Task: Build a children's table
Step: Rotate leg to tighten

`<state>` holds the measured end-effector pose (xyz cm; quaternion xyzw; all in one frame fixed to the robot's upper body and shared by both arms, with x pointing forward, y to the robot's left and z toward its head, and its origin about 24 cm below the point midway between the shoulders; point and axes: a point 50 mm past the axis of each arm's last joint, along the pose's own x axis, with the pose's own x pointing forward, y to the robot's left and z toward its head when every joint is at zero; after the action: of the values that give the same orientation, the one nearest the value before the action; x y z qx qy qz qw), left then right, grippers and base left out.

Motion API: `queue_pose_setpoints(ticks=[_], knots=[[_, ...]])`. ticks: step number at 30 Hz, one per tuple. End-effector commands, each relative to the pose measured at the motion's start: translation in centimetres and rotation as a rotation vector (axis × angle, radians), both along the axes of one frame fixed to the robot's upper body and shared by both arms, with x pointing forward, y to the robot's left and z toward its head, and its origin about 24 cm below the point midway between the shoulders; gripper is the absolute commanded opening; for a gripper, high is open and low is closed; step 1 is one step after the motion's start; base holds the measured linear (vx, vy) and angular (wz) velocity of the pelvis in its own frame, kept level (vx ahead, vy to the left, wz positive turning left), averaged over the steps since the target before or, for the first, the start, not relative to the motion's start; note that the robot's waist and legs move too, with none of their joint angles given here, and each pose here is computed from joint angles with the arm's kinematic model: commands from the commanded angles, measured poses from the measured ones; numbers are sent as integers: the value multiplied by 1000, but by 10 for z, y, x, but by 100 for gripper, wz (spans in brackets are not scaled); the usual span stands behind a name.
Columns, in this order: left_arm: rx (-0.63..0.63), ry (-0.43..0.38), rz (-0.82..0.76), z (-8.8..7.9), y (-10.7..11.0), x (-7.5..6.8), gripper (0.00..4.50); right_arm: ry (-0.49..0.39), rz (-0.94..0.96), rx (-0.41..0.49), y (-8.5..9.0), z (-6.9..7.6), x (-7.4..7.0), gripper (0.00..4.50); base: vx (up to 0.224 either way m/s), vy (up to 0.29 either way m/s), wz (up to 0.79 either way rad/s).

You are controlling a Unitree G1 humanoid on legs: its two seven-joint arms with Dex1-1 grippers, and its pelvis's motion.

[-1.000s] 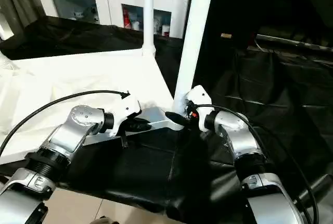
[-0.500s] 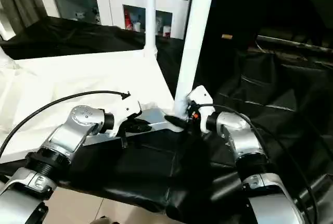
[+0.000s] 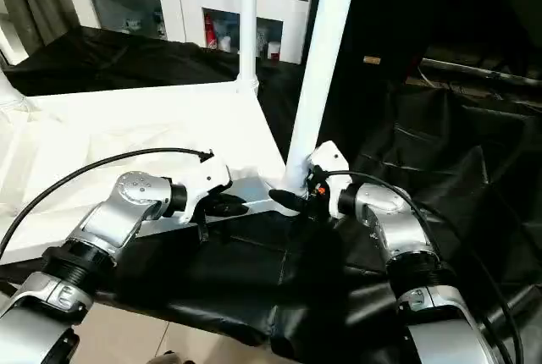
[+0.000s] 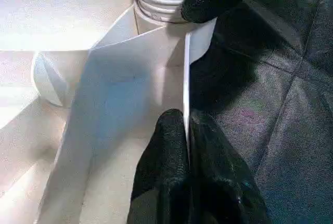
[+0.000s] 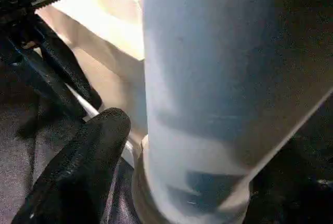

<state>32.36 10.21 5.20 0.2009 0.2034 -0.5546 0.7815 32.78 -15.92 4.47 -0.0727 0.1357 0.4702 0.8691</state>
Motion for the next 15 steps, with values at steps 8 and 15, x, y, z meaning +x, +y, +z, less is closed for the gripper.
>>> queue_pose_setpoints(ticks=[8,15], knots=[[26,66,28,-17,6,-5,0,34,3,-45,-1,-13,-5,261,0,0,0],[27,63,30,-16,6,-4,0,-12,-30,-39,-3,-8,-1,253,0,0,0]])
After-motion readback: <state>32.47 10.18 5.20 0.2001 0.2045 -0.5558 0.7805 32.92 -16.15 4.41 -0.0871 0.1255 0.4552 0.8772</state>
